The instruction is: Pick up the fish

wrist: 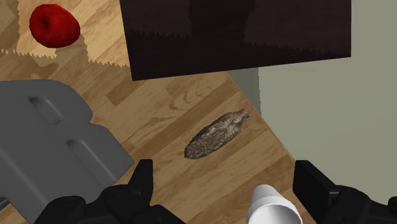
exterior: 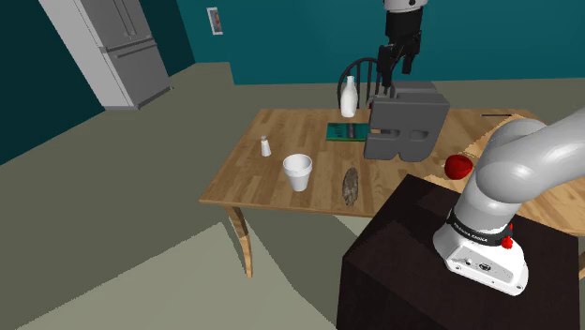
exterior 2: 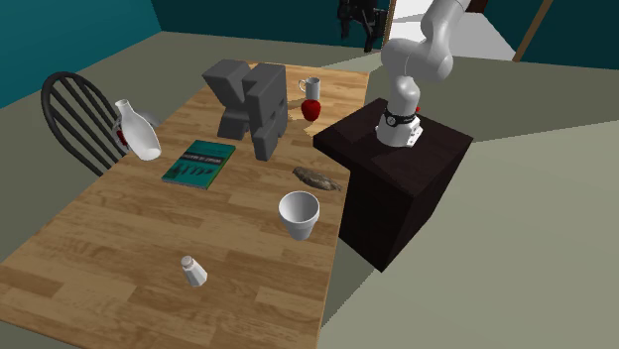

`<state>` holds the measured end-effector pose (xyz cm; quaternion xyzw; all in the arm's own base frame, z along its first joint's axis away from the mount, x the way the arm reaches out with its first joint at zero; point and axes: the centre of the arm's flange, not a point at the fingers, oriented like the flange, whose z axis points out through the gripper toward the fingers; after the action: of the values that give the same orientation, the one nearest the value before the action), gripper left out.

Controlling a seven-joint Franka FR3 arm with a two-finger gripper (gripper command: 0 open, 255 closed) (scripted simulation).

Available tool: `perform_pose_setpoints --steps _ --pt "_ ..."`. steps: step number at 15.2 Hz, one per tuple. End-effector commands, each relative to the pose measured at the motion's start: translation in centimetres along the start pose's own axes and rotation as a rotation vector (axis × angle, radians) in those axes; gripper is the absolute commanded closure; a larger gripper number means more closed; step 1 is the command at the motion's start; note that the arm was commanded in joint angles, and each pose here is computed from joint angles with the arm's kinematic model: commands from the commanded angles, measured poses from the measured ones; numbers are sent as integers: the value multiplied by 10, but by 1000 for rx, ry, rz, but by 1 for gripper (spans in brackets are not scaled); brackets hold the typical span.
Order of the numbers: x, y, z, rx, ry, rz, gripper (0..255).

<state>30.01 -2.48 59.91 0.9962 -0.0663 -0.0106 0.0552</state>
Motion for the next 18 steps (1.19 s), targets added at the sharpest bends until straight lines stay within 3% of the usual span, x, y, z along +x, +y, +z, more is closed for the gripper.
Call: perform_pose_setpoints --steps 1,18 --pt "0 0 0 0 0 0 0" --pt "38 -51 216 -59 71 322 0"
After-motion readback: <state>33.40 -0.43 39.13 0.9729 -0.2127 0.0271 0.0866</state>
